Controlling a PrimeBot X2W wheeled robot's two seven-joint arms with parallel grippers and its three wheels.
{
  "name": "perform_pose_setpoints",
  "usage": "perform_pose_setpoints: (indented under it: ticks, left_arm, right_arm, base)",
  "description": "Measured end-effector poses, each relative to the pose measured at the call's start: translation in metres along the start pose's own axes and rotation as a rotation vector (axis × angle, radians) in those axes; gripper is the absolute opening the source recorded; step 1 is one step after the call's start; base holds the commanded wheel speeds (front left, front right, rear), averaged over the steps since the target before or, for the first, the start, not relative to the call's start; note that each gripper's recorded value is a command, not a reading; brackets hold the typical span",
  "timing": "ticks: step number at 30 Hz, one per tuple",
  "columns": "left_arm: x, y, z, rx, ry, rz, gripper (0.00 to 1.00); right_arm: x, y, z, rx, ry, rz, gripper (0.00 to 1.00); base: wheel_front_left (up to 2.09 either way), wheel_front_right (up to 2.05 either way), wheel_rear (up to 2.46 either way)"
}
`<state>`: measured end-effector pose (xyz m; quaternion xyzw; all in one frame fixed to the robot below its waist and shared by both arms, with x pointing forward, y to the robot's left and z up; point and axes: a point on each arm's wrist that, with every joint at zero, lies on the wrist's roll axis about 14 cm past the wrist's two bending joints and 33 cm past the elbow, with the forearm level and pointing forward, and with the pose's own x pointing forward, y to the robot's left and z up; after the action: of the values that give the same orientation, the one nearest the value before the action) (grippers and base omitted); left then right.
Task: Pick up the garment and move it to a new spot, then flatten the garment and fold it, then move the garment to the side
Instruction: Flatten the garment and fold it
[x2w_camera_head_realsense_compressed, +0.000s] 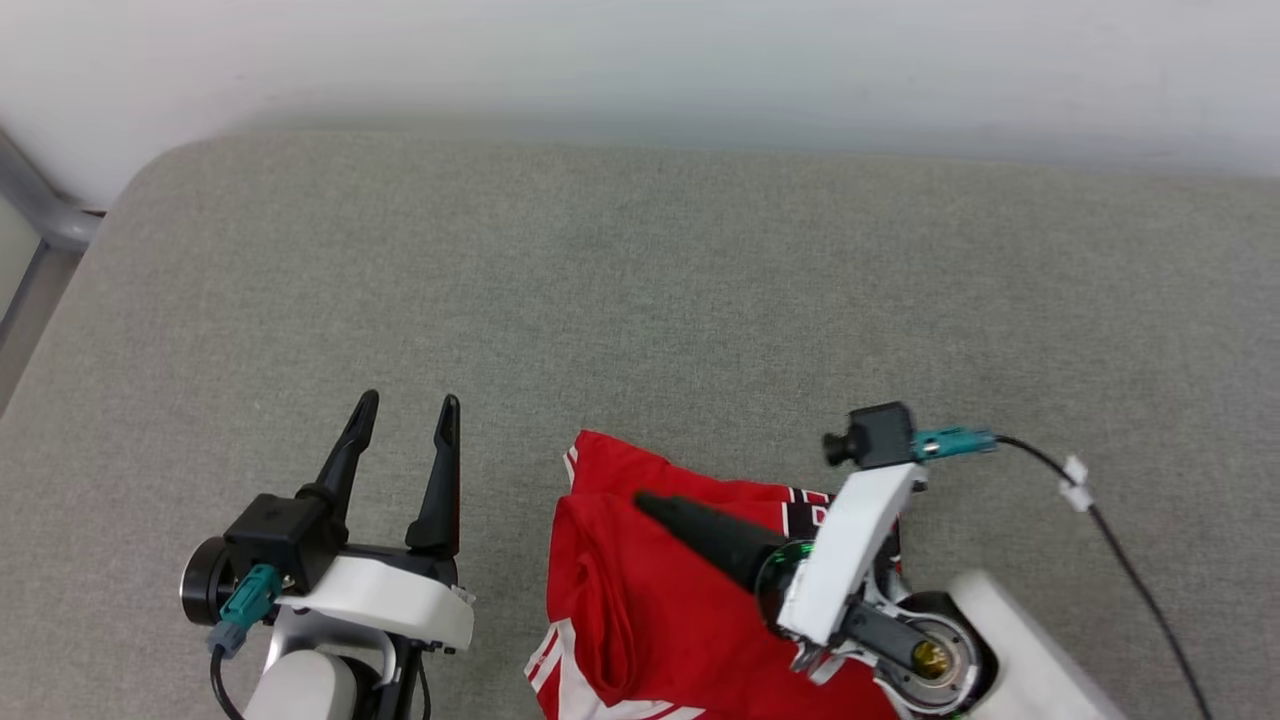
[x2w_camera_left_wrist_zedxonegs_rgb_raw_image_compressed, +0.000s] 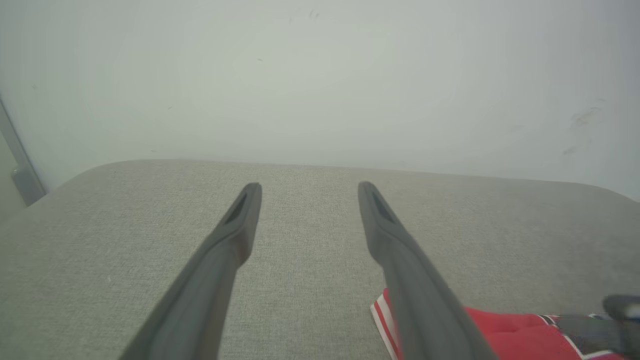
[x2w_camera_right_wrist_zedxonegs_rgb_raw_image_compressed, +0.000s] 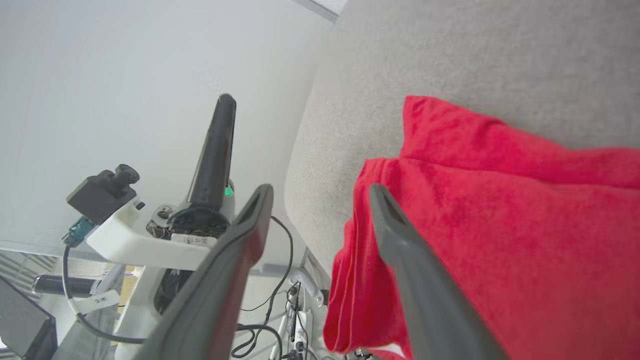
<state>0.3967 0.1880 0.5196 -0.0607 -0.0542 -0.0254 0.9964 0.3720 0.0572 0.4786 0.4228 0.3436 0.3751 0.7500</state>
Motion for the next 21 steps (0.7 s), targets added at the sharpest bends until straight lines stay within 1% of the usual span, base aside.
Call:
perform_pose_setpoints:
  ticks: [3,6,9,11,15,17,21]
  left_arm:
    - [-0.004,-0.002,0.002,0.003,-0.003,-0.005,1.00]
    - [-0.006,-0.004,0.004,0.004,-0.010,-0.008,1.00]
    - [-0.009,-0.006,0.004,0.003,-0.011,-0.010,1.00]
    - [-0.010,-0.008,0.005,0.000,-0.015,-0.012,1.00]
    - [-0.010,-0.010,0.010,0.001,-0.029,-0.016,1.00]
    - [-0.011,-0.012,0.012,0.003,-0.035,-0.017,1.00]
    - [-0.012,-0.015,0.018,0.024,-0.053,-0.025,1.00]
  right_arm:
    - [-0.015,-0.007,0.026,-0.129,-0.110,-0.055,1.00]
    - [-0.041,-0.026,0.058,-0.277,-0.242,-0.157,1.00]
    - [-0.073,-0.042,0.083,-0.376,-0.361,-0.257,1.00]
    - [-0.097,-0.054,0.098,-0.463,-0.423,-0.340,1.00]
    - [-0.141,-0.068,0.114,-0.543,-0.531,-0.474,1.00]
    - [-0.159,-0.067,0.120,-0.603,-0.577,-0.524,1.00]
    - [-0.189,-0.060,0.124,-0.688,-0.670,-0.604,1.00]
  base:
    - [0.00,0.00,0.00]
    - [0.00,0.00,0.00]
    - [0.00,0.00,0.00]
    - [0.00,0.00,0.00]
    - [0.00,0.00,0.00]
    - [0.00,0.00,0.00]
    - [0.00,0.00,0.00]
